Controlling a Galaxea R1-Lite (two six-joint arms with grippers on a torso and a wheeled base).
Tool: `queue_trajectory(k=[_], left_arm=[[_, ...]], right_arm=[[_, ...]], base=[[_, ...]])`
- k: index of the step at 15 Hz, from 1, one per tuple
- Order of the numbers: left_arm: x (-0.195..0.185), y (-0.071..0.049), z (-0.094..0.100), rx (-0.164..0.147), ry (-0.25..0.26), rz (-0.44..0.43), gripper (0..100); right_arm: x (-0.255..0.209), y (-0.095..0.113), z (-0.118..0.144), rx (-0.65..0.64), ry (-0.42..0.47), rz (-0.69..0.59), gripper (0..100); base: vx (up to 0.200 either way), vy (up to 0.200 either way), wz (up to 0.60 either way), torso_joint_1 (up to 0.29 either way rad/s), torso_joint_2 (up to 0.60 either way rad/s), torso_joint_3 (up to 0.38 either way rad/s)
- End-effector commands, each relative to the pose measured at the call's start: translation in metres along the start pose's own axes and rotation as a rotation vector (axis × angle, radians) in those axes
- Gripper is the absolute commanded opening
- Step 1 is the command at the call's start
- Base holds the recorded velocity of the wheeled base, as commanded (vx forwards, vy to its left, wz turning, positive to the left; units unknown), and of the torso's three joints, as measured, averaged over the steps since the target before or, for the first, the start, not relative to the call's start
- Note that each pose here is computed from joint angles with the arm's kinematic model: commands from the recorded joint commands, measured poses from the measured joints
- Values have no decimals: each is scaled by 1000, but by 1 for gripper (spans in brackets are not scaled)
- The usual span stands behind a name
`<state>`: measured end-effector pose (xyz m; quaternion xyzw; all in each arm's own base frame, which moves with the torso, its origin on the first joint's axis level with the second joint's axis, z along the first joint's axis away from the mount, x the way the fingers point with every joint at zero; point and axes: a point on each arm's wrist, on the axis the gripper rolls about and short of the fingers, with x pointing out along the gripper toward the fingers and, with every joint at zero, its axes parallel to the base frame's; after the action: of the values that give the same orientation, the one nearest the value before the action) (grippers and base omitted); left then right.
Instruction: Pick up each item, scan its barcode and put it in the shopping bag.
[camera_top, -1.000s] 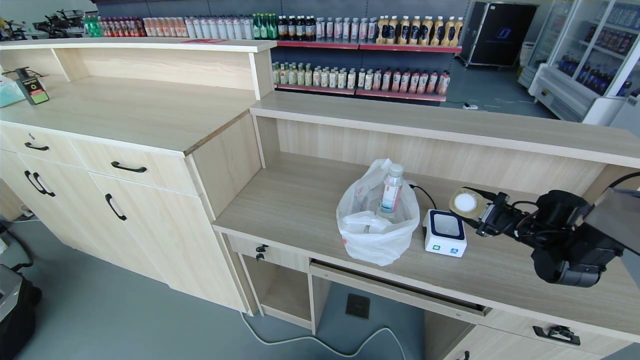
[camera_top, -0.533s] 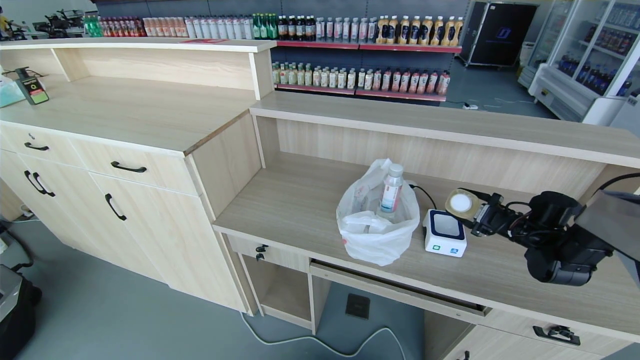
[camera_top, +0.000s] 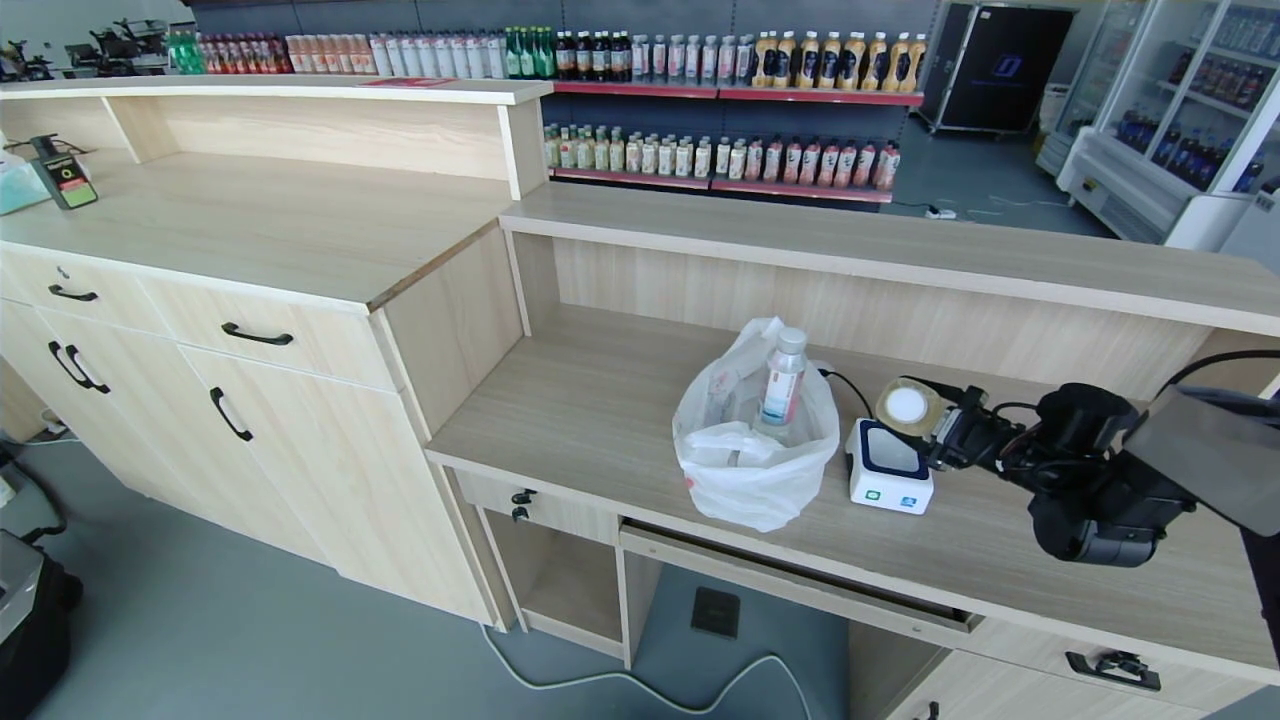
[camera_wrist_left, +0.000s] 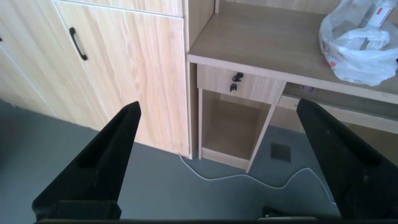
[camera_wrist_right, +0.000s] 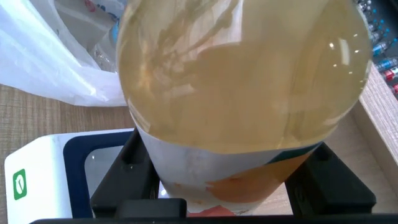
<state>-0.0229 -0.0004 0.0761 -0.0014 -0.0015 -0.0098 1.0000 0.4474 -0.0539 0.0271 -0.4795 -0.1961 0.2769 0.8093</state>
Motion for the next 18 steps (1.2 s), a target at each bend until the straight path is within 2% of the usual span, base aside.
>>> queue_trajectory(k=[1,12,14,15,16,17,18], left_arm=[[0,0,0,0,0,0,100],[0,0,0,0,1,0,100],[0,0,0,0,1,0,100],[0,0,0,0,1,0,100],[0,0,0,0,1,0,100],[0,0,0,0,1,0,100],[0,0,0,0,0,0,100]], right_arm=[[2,4,-2,4,-2,5,0],[9,4,-6,22,-5,-9,0],[13,-14,7,58,35,-77,0],[10,-38,32,176,89,-173,0],[8,-43,37,202,102,-195,0],[-15,-88,84,430,248,-381,0],[-30,-106,105,543,365,-419,0]], base=[[0,0,0,0,0,0],[0,0,0,0,0,0],[0,0,0,0,0,0],[0,0,0,0,0,0],[0,0,0,0,0,0],[0,0,0,0,0,0],[0,0,0,0,0,0]])
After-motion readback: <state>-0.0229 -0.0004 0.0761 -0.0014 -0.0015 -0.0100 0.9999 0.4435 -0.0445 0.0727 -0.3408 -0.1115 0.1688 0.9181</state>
